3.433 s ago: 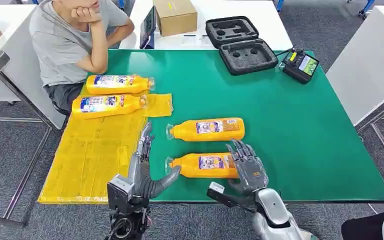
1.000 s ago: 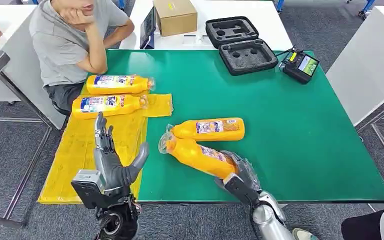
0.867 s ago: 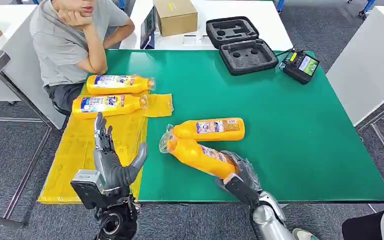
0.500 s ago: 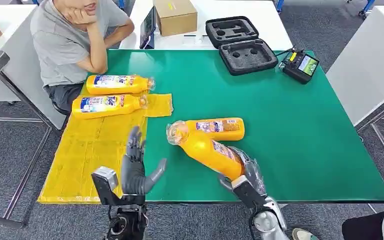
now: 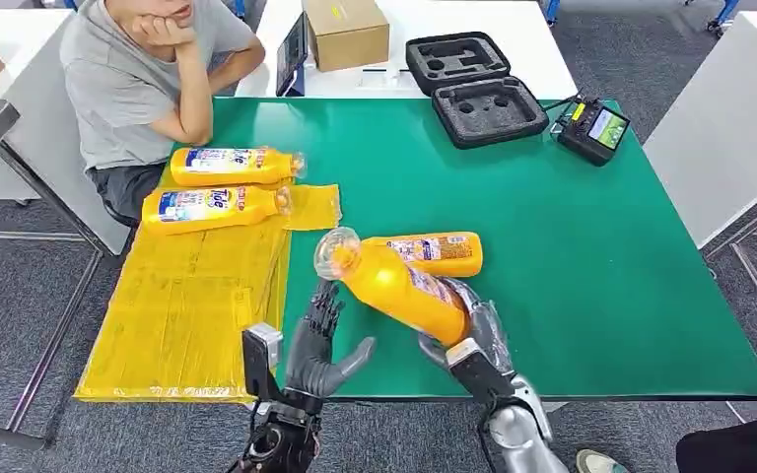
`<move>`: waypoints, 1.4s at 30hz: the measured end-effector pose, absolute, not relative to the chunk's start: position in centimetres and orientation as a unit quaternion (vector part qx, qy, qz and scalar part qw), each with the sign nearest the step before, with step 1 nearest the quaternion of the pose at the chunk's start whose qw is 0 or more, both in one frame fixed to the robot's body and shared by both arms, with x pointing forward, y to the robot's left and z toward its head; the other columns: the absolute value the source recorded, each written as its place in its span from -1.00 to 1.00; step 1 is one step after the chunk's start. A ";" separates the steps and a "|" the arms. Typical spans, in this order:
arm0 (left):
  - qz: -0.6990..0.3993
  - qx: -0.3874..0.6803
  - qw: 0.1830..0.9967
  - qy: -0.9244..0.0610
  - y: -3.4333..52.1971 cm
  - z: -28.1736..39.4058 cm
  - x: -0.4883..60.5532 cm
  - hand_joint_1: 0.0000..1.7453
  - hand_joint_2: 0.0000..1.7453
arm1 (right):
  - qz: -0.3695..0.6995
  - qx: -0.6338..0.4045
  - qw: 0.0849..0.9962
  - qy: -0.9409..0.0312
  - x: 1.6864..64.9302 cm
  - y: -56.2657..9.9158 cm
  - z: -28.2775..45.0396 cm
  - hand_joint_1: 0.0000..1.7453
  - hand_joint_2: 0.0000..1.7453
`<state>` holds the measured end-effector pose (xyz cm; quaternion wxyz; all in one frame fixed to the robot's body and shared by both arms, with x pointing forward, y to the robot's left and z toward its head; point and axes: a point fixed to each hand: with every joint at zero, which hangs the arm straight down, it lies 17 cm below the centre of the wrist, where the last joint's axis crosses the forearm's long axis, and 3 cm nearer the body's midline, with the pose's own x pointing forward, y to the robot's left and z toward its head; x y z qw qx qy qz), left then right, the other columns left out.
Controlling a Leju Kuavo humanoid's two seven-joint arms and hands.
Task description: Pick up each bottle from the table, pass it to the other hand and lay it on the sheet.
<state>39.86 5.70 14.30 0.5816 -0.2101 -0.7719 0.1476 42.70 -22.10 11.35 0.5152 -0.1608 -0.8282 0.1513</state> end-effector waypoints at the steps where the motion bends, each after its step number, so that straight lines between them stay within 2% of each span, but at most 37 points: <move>1: 0.146 -0.211 0.582 -0.772 5.6 14.3 39.9 -1.00 1.00 | 0.152 -0.160 0.515 -0.828 42.8 -22.0 11.4 1.00 1.00; 22: 0.134 -0.223 0.571 -0.778 4.6 15.5 40.3 -1.00 1.00 | 0.166 -0.121 0.527 -0.825 43.8 -18.6 10.3 1.00 1.00; 32: 0.094 -0.145 0.539 -0.825 4.6 18.3 40.4 -1.00 1.00 | 0.162 -0.099 0.538 -0.821 44.5 -16.3 9.8 1.00 1.00; 42: 0.093 -0.137 0.525 -0.835 4.6 19.7 40.6 -1.00 1.00 | 0.166 -0.089 0.544 -0.818 45.0 -15.4 9.4 1.00 1.00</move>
